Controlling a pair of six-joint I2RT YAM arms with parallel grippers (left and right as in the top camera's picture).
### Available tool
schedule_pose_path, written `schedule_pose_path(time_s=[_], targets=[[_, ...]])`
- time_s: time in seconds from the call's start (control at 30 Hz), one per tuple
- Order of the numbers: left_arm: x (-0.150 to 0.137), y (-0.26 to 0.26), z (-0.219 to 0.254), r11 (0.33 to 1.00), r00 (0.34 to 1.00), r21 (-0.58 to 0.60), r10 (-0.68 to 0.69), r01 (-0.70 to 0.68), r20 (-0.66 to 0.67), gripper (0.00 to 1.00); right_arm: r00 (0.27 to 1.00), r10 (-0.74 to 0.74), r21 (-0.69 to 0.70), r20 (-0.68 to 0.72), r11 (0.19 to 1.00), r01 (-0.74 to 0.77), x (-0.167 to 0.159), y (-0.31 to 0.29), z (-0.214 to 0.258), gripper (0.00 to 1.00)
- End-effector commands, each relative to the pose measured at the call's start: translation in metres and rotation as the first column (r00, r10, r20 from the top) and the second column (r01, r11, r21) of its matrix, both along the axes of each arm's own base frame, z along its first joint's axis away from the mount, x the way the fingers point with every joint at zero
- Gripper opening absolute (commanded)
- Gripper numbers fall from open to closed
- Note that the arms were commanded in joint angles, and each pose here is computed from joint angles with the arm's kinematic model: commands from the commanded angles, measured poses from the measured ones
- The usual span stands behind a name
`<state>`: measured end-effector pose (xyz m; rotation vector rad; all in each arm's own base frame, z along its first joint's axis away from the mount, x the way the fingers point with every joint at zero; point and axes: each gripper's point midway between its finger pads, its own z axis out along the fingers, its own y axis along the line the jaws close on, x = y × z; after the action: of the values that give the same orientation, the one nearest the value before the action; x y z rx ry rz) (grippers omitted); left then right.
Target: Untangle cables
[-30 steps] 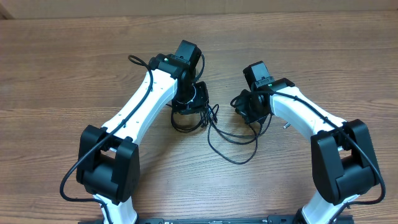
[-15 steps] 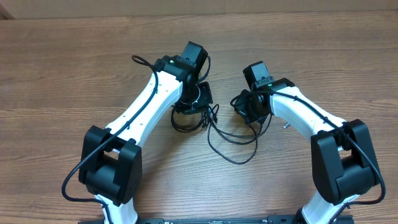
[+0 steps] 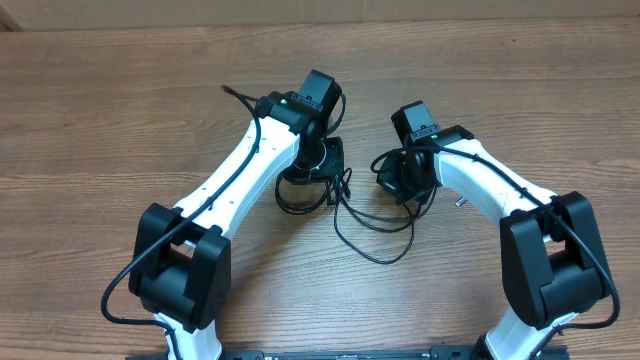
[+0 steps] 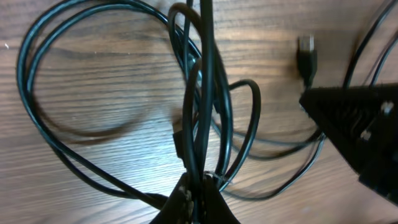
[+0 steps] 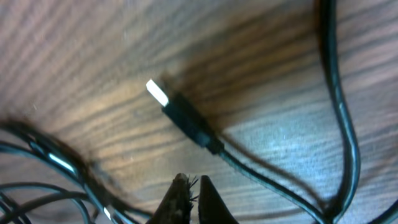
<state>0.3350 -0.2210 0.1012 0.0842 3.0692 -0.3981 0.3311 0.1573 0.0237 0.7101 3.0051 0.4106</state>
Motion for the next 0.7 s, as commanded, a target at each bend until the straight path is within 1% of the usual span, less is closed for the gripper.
schedule_pose_path(time_s=[0.0,0.07,0.17,0.2,0.27,0.3,0.33,0.4,0.47,0.6,0.67], targets=[[0.008,0.004,0.022,0.972,0.968,-0.001,-0.234,0.235,0.093,0.04,0.981,0.188,0.173,0.038,0.966,-0.192,-0.005,0.026,0.016,0.09],[0.008,0.010,0.028,0.959,0.954,0.010,-0.283,0.284,0.096,0.04,0.966,0.247,0.300,0.077,0.918,-0.259,-0.005,0.041,0.028,0.12],[0.008,0.016,0.039,0.944,0.939,0.001,-0.329,0.331,0.099,0.04,0.935,0.309,0.488,0.175,0.797,-0.355,-0.005,0.061,0.054,0.22],[0.009,0.017,0.041,0.932,0.927,-0.009,-0.359,0.362,0.109,0.04,0.924,0.320,0.540,0.209,0.750,-0.381,-0.005,0.066,0.064,0.27],[0.008,0.014,0.043,0.907,0.902,-0.041,-0.412,0.420,0.130,0.04,0.909,0.328,0.615,0.257,0.671,-0.415,-0.007,0.074,0.079,0.40],[0.007,0.012,0.045,0.892,0.889,-0.065,-0.436,0.448,0.140,0.04,0.903,0.330,0.640,0.274,0.638,-0.428,-0.008,0.078,0.086,0.48],[0.004,0.008,0.047,0.871,0.872,-0.095,-0.465,0.481,0.154,0.04,0.897,0.331,0.660,0.293,0.609,-0.440,-0.009,0.081,0.091,0.52],[-0.002,-0.002,0.053,0.819,0.832,-0.162,-0.522,0.551,0.189,0.04,0.884,0.335,0.680,0.325,0.567,-0.465,-0.009,0.088,0.099,0.55],[-0.006,-0.007,0.056,0.780,0.801,-0.193,-0.559,0.595,0.214,0.04,0.876,0.341,0.683,0.342,0.550,-0.481,-0.009,0.094,0.102,0.54],[-0.009,-0.005,0.055,0.758,0.779,-0.185,-0.589,0.625,0.216,0.04,0.892,0.318,0.701,0.320,0.554,-0.449,-0.006,0.106,0.106,0.48],[-0.010,-0.005,0.055,0.757,0.778,-0.185,-0.591,0.627,0.214,0.04,0.902,0.297,0.712,0.313,0.555,-0.430,-0.001,0.111,0.110,0.47]])
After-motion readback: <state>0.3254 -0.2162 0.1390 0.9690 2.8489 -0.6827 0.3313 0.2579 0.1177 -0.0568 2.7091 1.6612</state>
